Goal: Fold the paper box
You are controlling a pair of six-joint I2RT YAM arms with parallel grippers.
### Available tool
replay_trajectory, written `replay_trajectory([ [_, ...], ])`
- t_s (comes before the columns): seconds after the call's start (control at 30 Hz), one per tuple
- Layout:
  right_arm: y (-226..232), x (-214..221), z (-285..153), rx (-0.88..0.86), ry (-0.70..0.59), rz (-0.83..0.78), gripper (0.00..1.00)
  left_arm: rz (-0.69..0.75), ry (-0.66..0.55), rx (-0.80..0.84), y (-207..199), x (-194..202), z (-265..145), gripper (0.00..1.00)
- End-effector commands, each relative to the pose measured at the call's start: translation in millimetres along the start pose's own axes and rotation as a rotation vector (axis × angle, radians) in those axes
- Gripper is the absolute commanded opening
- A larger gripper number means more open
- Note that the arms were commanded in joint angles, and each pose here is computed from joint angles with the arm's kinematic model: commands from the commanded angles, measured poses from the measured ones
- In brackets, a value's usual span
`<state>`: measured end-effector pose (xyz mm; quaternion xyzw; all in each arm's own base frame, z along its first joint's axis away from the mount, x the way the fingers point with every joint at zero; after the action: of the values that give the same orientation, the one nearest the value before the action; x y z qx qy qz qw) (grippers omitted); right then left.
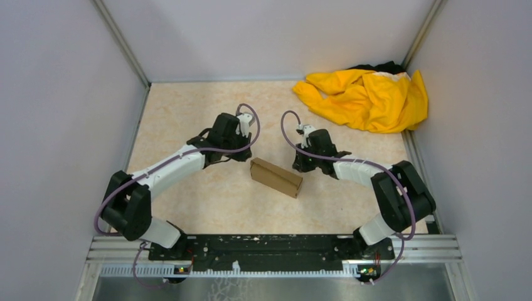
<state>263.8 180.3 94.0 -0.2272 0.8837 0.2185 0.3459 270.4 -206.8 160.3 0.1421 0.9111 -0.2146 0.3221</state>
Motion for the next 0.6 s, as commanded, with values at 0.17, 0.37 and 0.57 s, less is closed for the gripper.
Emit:
replay_trajectory([
  [0.17, 4.1, -33.6, -19.3, 0.047, -0.098, -0.047, 0.16, 0.016, -0.125, 0.004, -11.7, -39.1, -18.6, 0.21],
  [0.37, 15.1, -61.7, -50.7, 0.022, -0.203, -0.104, 0.18, -0.008, -0.161, -0.034, -11.6, -45.0, -39.4, 0.19],
  [0.57, 39.4, -84.6, -78.7, -0.132, -0.304, -0.170, 0.14, -0.091, -0.203, -0.079, -8.7, -38.3, -70.4, 0.12],
])
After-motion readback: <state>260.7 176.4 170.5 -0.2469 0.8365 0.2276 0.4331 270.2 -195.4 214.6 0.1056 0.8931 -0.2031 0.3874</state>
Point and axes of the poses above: each gripper's point midway between its finger pads, its own z axis out along the fingers, its own y axis along the line the jaws close on, x = y × z, the point moved 7 cm from there along -z, back along the fingers, and after that the axes turned 9 degrees about -z, right-handed, at the moved point
